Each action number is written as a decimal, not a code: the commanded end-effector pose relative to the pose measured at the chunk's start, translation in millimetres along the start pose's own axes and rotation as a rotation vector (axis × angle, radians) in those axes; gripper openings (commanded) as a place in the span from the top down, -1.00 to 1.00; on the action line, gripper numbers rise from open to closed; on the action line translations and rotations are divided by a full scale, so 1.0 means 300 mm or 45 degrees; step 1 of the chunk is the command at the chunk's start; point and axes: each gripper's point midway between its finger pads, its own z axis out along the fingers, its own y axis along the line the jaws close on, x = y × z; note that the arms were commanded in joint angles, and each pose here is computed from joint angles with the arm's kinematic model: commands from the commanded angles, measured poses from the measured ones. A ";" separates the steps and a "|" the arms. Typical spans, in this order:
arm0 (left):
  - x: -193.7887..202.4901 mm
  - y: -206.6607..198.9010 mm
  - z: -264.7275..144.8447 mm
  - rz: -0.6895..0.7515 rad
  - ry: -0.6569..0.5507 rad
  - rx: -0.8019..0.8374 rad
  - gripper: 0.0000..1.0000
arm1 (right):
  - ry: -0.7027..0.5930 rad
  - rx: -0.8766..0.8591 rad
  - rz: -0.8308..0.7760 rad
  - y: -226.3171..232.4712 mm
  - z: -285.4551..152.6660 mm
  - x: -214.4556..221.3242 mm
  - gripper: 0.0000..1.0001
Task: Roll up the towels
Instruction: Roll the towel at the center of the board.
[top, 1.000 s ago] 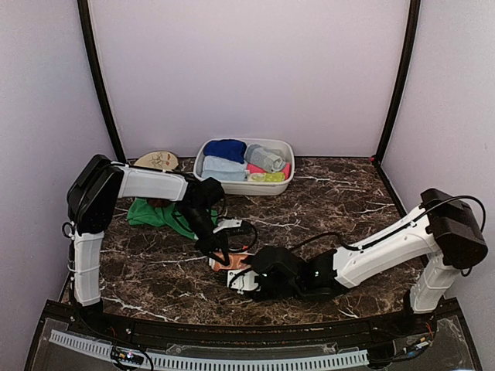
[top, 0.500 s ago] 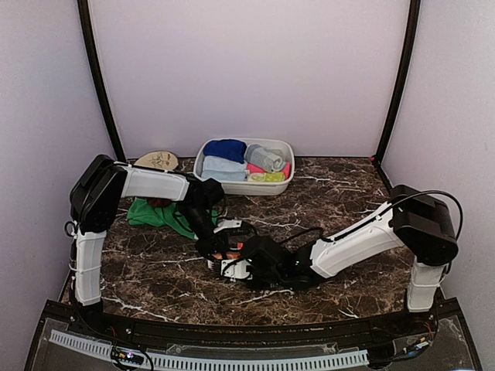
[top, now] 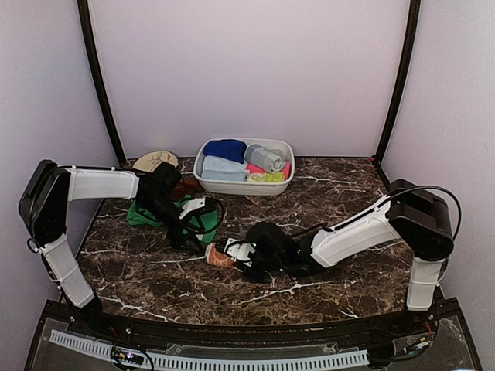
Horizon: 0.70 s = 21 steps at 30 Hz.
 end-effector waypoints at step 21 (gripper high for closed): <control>-0.173 -0.071 0.128 0.697 0.015 -0.275 -0.79 | 0.197 -0.711 0.828 0.131 0.019 0.213 0.63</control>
